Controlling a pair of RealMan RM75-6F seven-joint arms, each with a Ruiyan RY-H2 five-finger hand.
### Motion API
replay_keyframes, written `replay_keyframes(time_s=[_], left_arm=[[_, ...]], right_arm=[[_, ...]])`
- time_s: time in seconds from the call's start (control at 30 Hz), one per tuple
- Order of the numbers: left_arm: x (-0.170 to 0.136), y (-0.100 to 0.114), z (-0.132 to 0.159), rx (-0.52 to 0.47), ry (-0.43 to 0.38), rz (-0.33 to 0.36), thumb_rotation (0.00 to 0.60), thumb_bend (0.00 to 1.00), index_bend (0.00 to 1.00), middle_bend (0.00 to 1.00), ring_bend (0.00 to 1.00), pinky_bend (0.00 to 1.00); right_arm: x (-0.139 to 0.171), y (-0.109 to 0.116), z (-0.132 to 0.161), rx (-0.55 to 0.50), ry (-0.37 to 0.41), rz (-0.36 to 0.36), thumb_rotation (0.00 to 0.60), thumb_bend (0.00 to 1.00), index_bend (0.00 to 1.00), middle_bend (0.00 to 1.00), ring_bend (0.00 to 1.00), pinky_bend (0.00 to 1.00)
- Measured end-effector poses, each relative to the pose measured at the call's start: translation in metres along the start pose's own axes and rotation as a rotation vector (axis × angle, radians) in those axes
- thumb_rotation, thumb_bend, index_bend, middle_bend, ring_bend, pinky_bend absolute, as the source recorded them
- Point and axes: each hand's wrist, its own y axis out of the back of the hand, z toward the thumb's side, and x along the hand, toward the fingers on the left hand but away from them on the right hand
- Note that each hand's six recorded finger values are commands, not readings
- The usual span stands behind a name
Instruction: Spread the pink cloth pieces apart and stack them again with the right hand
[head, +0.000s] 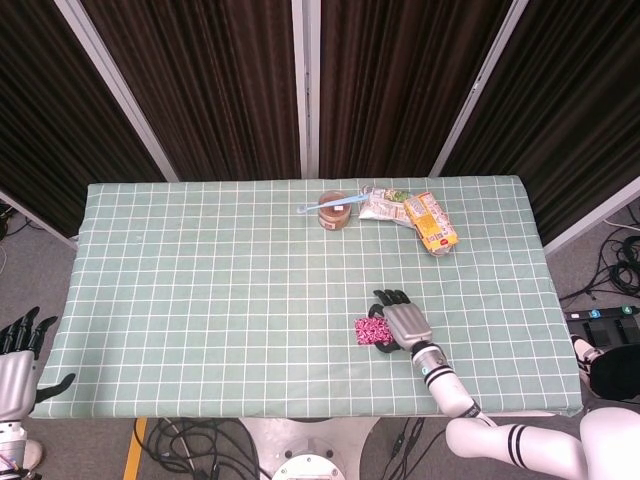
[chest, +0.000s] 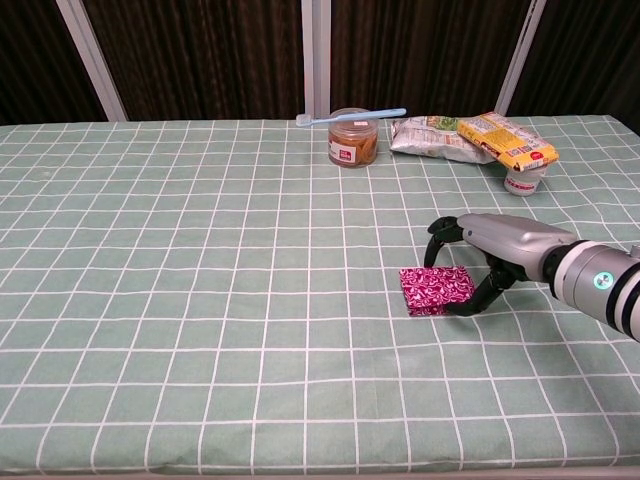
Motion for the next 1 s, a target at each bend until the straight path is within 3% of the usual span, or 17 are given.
replay_keyframes(time_s=[0.73, 0.83, 1.0], left_arm=[[0.000, 0.000, 0.000, -0.001, 0.001, 0.003, 0.600, 0.16, 0.22, 0.15, 0.11, 0.13], [0.000, 0.001, 0.000, -0.002, 0.000, 0.003, 0.600, 0.16, 0.22, 0.15, 0.11, 0.13], [0.002, 0.002, -0.001, -0.001, 0.000, 0.007, 0.600, 0.16, 0.22, 0.15, 0.11, 0.13]], right_arm=[[0.005, -0.009, -0.006, -0.017, -0.012, 0.011, 0.535, 0.17, 0.27, 0.06, 0.00, 0.00], [0.008, -0.003, -0.008, -0.022, -0.016, -0.007, 0.525, 0.17, 0.25, 0.05, 0.00, 0.00], [0.018, 0.028, -0.030, -0.047, -0.054, -0.110, 0.530, 0.17, 0.23, 0.05, 0.00, 0.00]])
